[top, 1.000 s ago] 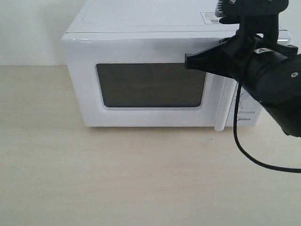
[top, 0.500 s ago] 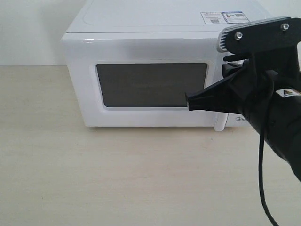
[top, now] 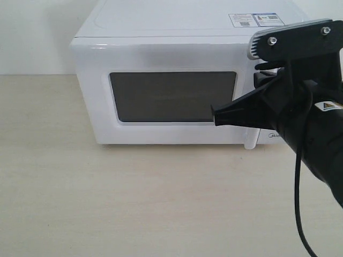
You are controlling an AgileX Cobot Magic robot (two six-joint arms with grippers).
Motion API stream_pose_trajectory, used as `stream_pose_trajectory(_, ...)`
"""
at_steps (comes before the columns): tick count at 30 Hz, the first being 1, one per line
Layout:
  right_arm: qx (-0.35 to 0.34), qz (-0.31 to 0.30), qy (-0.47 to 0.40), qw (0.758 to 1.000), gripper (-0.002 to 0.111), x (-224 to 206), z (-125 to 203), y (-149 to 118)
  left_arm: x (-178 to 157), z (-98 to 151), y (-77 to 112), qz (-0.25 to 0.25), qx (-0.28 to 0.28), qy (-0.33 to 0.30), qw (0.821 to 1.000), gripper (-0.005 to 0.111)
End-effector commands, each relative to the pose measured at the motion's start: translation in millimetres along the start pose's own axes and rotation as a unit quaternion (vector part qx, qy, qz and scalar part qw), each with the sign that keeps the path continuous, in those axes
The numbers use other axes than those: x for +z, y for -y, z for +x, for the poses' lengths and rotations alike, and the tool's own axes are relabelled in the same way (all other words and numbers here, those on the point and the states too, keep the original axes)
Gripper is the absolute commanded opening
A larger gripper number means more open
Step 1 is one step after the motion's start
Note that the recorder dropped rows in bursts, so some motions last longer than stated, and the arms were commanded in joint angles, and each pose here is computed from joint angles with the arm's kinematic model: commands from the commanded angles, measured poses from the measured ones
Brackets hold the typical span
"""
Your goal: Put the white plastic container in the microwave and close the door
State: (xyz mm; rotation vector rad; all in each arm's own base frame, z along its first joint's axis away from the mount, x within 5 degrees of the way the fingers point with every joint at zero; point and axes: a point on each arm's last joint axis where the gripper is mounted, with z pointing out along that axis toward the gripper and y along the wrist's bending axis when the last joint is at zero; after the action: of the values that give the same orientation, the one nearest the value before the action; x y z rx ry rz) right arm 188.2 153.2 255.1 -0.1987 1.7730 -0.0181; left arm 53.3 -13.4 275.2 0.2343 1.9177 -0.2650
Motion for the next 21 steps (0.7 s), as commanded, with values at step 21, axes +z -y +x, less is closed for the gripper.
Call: stream_pose_trajectory(21,0.033,0.045,0.037,0.998,0.0,-9,-16,22,0,1,-0.3,-0.001,0.0,0.002,1.0,0.004)
